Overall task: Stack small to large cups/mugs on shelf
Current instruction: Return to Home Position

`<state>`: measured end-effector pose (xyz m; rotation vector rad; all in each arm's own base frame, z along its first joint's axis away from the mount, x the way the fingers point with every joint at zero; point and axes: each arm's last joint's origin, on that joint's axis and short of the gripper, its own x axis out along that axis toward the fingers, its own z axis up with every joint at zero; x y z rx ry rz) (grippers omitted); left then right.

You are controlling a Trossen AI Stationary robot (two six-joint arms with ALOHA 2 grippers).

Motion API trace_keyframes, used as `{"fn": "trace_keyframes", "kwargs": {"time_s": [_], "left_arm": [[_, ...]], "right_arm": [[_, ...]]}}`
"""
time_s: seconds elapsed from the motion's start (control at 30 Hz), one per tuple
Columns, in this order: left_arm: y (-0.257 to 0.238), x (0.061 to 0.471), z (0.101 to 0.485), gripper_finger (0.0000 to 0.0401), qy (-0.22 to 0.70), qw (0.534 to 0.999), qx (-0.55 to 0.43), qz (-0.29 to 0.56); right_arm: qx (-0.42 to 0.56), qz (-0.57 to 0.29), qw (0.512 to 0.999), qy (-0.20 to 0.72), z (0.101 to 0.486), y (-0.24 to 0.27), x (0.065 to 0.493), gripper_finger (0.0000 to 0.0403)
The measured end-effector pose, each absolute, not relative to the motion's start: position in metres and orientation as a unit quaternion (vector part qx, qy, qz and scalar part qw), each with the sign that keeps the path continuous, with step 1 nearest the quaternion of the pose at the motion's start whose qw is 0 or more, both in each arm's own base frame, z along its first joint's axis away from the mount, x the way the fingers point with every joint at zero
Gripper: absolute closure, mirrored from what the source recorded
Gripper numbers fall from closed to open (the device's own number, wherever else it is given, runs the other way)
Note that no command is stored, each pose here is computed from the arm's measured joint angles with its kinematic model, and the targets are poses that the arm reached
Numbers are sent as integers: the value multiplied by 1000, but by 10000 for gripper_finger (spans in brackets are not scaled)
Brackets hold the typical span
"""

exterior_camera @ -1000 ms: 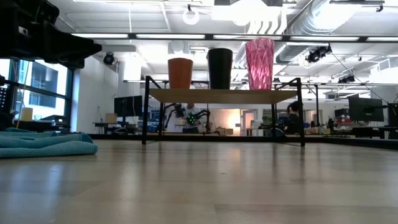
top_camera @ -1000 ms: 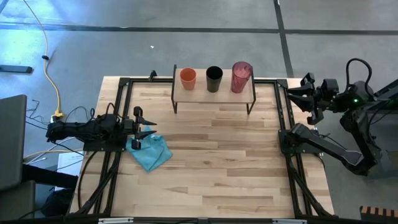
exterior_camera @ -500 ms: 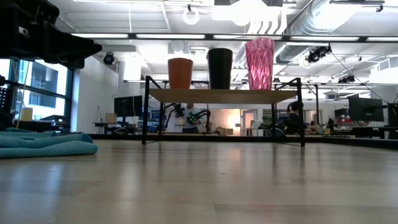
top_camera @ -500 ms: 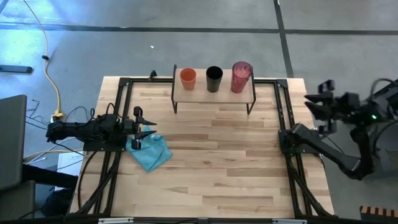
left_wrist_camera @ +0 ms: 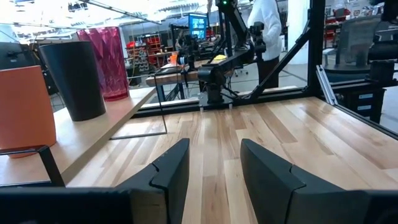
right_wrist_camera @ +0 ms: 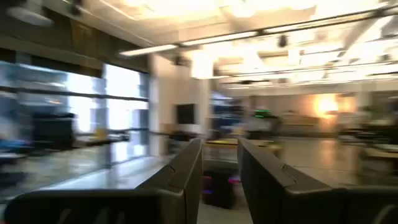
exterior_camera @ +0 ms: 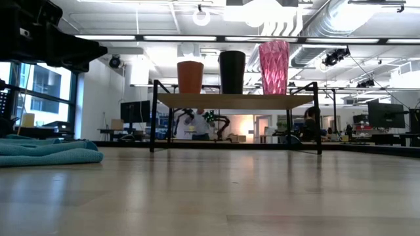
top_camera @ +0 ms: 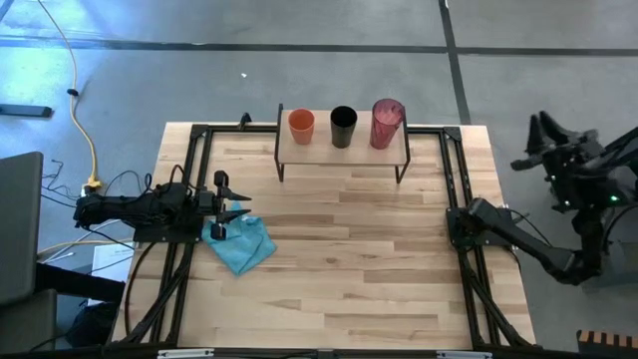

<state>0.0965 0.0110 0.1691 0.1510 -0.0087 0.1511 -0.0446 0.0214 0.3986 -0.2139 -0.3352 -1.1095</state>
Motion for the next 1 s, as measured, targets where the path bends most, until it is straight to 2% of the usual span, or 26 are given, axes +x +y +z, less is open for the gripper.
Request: {"fn": "trace_keyframes", "kwargs": {"time_s": [0.23,0.43,0.7,1.0], "left_arm": [[11,97,169,267,-4,994,75,75],[11,97,169,267,-4,994,76,75],[11,97,169,267,-4,994,76,75],[11,97,169,267,-4,994,76,75]], "right_arm": [[-105,-555,821,-84,382,17,-58,308],[-57,-533,839,-91,369,13,-79,308],[-79,-510,853,-80,374,-10,-86,308],[-58,-433,896,-73,377,-39,-96,308]]}}
